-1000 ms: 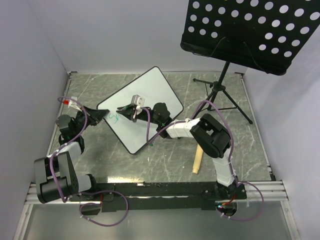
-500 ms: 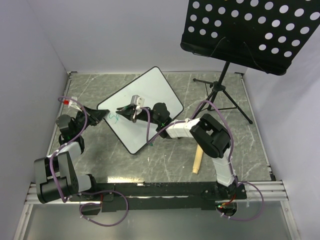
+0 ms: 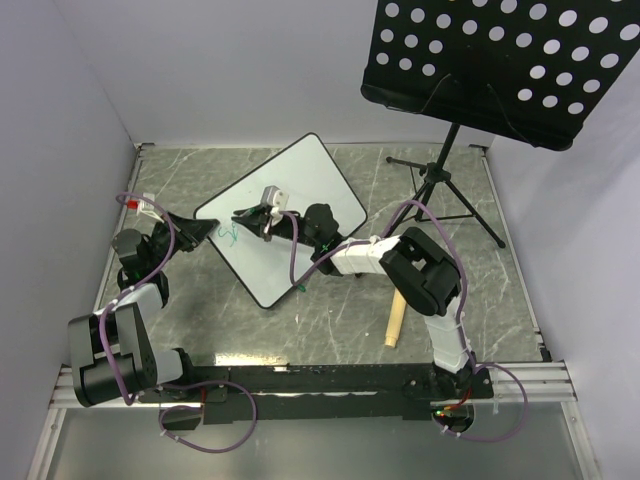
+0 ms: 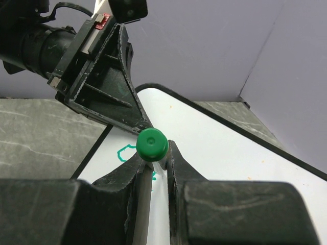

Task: Write a sentence on the whiteboard
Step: Pick up the sentence from the whiteboard.

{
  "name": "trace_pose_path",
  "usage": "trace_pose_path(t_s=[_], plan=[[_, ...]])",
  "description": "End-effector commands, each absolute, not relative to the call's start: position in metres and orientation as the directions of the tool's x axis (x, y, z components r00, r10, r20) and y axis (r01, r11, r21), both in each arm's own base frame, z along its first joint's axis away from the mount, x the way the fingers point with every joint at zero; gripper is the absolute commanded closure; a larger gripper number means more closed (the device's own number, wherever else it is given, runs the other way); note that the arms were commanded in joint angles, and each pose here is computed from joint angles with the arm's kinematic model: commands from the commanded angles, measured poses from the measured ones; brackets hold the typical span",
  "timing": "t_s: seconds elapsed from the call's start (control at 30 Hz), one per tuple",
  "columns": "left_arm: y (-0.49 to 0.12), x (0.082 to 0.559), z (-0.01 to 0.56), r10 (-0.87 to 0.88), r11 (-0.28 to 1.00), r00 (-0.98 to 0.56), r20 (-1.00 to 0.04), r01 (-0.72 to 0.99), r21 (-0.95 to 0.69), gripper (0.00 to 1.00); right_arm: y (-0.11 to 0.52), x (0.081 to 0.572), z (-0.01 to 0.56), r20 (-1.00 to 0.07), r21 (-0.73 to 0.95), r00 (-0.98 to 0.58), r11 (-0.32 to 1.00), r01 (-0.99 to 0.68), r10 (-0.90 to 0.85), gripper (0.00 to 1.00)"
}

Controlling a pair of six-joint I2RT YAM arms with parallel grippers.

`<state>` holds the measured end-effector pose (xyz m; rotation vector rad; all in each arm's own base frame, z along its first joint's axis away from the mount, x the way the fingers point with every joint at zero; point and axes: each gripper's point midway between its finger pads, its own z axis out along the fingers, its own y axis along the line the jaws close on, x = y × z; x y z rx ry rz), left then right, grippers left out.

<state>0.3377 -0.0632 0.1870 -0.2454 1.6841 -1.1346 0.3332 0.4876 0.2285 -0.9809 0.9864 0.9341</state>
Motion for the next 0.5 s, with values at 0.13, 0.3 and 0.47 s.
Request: trace_pose_path(t_s=[0.13, 0.3, 0.47], plan=[[-0.074, 0.332, 0.193, -0.499, 0.591, -0.403, -0.767, 0.490, -0.641, 0.99, 0.479, 0.336, 0.224, -0.944, -0.224, 0.282, 0.294, -0.929, 0.171, 1.00], [-0.075, 0.333, 0.193, -0.496, 0.591, -0.403, -0.769, 0.491, -0.640, 0.99, 0.476, 0.329, 0.223, -0.944, -0.225, 0.279, 0.275, -0.935, 0.176, 1.00], [-0.074, 0.333, 0.193, -0.497, 0.592, -0.404, -0.768, 0.489, -0.641, 0.99, 0.472, 0.323, 0.217, -0.948, -0.215, 0.266, 0.265, -0.940, 0.175, 1.00]])
